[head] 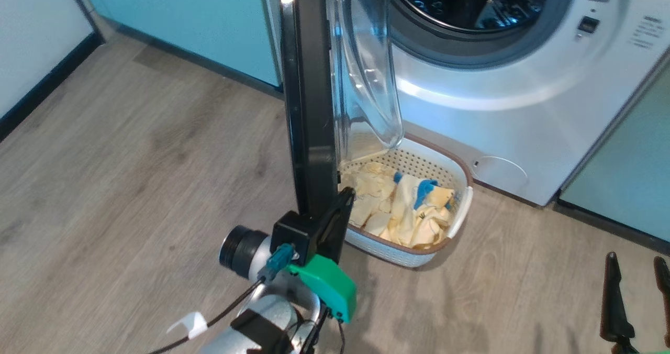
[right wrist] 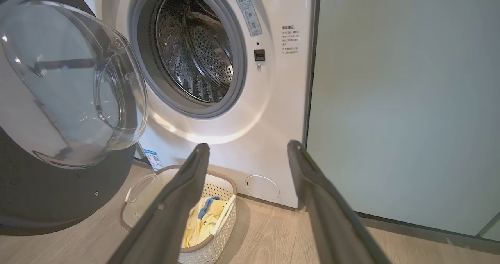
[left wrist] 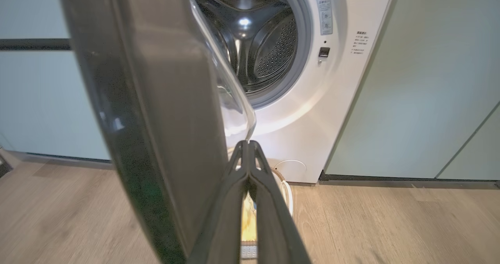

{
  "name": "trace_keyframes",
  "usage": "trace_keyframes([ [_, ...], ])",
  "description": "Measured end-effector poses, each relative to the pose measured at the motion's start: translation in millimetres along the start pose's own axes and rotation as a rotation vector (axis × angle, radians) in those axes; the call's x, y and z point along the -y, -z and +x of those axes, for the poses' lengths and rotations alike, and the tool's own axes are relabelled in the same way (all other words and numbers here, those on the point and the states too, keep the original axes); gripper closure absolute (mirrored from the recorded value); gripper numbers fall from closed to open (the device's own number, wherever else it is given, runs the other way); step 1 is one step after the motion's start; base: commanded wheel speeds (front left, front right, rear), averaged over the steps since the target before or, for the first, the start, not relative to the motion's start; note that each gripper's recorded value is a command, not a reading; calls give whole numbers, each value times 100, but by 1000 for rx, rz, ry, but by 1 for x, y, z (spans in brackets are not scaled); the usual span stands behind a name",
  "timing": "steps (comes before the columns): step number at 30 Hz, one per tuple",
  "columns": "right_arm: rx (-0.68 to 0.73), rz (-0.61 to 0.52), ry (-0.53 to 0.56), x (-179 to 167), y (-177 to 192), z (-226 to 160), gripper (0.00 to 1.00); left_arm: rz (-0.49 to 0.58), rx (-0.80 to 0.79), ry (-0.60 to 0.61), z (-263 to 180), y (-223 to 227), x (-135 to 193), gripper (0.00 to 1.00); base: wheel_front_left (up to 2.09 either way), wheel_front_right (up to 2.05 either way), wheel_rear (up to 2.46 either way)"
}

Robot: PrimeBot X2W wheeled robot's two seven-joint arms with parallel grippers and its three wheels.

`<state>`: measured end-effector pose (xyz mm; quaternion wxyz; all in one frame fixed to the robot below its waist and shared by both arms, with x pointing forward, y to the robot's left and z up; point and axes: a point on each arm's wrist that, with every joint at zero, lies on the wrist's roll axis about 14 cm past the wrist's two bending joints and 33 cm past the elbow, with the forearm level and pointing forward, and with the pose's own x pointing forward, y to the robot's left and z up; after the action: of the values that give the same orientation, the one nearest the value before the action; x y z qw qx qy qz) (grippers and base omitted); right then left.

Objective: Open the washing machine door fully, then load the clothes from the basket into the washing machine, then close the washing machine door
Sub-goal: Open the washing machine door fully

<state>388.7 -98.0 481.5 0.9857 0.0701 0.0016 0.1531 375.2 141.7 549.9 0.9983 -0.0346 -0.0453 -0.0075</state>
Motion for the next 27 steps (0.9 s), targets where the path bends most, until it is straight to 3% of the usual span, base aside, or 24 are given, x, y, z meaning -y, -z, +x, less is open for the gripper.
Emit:
trace_keyframes([
  [13,-9,1,-103,-31,5,18,0,40,-12,-265,-33,3,-81,100,0,0,0],
  [27,-35,-17,-111,-30,16,24,0,106,-53,-469,-49,19,-151,100,0,0,0],
])
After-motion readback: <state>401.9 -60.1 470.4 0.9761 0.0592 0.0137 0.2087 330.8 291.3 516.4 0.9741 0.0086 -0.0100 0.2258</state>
